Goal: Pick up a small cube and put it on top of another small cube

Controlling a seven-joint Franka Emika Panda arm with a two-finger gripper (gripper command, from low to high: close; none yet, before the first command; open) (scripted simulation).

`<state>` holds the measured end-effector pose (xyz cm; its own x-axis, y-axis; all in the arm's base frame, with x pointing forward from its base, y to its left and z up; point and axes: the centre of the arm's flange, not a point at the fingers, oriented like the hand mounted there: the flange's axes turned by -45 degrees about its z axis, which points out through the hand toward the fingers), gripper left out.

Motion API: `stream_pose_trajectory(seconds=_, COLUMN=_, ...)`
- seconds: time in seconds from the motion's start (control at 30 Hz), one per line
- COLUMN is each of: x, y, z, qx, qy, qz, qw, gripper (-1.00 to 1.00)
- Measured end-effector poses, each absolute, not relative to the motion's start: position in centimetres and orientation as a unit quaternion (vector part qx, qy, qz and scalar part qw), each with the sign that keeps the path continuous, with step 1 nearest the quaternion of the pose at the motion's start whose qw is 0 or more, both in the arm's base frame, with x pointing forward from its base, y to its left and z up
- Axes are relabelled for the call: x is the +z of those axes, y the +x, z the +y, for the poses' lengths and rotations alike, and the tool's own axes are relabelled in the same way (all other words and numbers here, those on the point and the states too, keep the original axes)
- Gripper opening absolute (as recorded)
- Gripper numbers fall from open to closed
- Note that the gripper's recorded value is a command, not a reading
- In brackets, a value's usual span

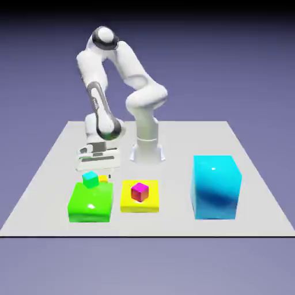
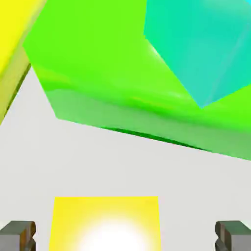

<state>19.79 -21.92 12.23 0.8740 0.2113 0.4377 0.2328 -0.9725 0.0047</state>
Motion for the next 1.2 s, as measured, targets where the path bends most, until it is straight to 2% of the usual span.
stream_pose_trajectory(seconds=0.03, x=11.6, y=19.8, z=-21.7, qx=-0.218, qy=-0.969, qz=-0.116, qw=0.026, gripper=0.00)
stream_pose_trajectory(seconds=0.07, x=11.4, y=19.8, z=-21.7, qx=-0.216, qy=-0.969, qz=-0.116, qw=0.026, gripper=-1.00)
stream_pose_trajectory(seconds=0.67, x=17.9, y=17.8, z=-22.2, qx=-0.218, qy=-0.969, qz=-0.116, qw=0.026, gripper=-1.00)
stream_pose_trajectory(seconds=0.97, x=24.8, y=23.5, z=-27.7, qx=-0.264, qy=-0.955, qz=-0.129, qw=0.031, gripper=-1.00)
stream_pose_trajectory(seconds=1.2, x=29.6, y=28.3, z=-27.4, qx=-0.235, qy=-0.924, qz=-0.294, qw=0.066, gripper=-1.00)
